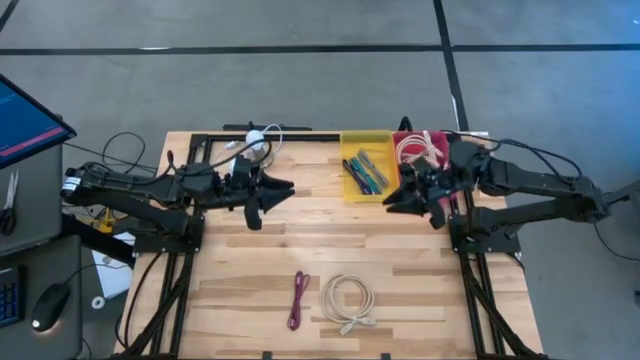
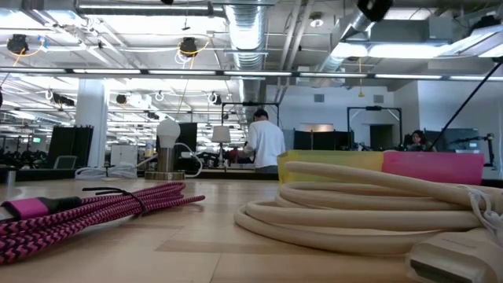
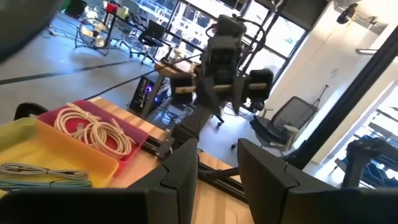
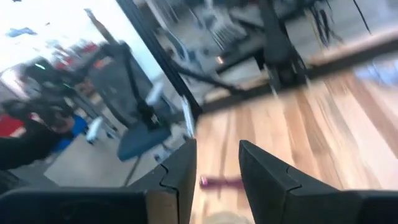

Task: Pick & Place USB Port
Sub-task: Put the white HDMI cable into the red bin

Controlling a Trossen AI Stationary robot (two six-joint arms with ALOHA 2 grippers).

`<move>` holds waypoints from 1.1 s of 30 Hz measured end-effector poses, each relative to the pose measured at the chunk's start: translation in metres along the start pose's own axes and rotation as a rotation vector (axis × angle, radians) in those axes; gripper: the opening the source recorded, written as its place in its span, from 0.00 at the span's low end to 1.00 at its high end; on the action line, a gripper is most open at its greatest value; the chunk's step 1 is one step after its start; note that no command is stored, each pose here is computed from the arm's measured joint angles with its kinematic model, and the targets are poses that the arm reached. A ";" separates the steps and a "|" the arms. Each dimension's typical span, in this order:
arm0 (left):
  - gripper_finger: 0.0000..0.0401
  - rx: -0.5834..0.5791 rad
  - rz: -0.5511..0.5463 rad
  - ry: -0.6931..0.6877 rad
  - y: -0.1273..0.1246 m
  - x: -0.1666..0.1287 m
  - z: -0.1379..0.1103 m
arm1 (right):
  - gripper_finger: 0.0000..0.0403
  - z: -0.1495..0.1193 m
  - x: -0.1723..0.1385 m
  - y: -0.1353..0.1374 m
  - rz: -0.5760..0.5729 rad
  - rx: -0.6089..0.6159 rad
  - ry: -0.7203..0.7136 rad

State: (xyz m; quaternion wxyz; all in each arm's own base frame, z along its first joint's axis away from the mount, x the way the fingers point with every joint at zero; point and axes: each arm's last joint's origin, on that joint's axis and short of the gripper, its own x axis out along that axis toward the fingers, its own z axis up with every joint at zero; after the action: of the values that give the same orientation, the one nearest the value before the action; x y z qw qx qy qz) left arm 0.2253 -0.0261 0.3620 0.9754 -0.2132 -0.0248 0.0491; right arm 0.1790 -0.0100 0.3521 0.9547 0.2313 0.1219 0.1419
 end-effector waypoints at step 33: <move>0.28 0.002 -0.011 0.007 -0.002 -0.001 -0.001 | 0.28 -0.142 0.136 0.019 -0.628 0.689 0.400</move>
State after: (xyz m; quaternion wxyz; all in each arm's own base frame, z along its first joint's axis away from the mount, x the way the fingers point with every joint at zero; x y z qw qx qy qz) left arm 0.2250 -0.0289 0.3618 0.9760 -0.2125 -0.0225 0.0429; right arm 0.2588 0.1080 0.2154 0.7775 0.4533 0.4059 -0.1591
